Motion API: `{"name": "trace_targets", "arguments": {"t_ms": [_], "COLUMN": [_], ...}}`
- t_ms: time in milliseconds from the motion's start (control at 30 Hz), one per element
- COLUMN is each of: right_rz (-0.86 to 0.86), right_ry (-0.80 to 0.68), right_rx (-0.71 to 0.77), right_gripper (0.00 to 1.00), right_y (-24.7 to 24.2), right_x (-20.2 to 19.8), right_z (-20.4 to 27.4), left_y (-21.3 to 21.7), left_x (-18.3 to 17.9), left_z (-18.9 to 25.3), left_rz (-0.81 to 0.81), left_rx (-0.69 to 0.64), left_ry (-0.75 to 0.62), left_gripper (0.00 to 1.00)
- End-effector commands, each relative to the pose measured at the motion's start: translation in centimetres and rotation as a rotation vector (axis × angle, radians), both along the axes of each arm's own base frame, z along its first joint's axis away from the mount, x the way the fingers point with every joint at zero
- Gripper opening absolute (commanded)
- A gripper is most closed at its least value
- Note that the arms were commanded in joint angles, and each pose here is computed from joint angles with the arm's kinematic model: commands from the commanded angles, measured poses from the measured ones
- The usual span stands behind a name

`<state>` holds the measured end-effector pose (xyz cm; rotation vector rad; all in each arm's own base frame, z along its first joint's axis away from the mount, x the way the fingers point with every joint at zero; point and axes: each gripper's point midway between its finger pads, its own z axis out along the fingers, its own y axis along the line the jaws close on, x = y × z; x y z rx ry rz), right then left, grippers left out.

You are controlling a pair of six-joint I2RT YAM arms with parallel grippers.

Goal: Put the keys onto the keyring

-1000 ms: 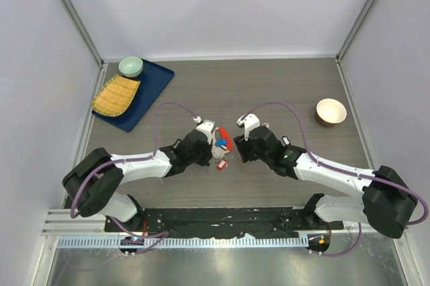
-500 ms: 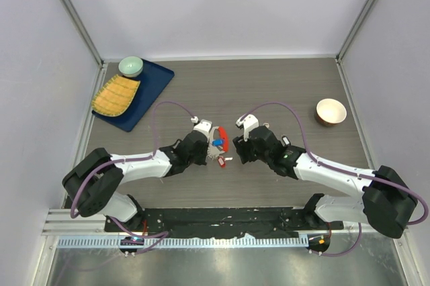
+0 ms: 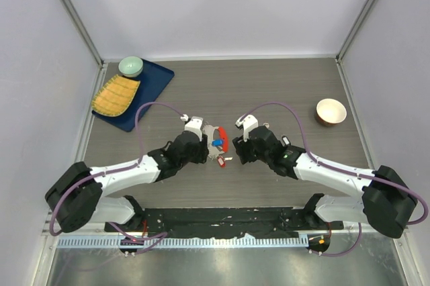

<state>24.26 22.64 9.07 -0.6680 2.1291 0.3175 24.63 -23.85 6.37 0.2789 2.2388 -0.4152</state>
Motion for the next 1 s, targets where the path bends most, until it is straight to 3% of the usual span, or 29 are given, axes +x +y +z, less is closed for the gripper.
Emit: {"name": "trace_targets", "arguments": {"t_ms": [0,400,533,967], "right_rz": [0.001,0.009,0.009,0.009], "right_ry": [-0.034,-0.026,-0.021,-0.020], "right_rx": [0.056,0.058,0.056,0.051], "right_gripper": [0.63,0.63,0.63,0.63], "right_y": [1.1,1.3,1.3,1.2], "right_x": [0.9,0.8,0.7,0.6], "right_z": [1.6,1.5,1.3,1.2], "left_y": [-1.5,-3.6,-4.0,-4.0], "left_x": [-0.7,-1.3,-1.2,-1.2], "left_z": [1.3,-1.2,-1.6,-2.7], "left_rz": [-0.036,-0.160,-0.190,-0.253], "left_rx": [-0.087,0.009,0.044,0.159], "left_ry": [-0.001,0.053,0.050,0.074], "left_gripper": [0.44,0.43,0.34,0.23]}}
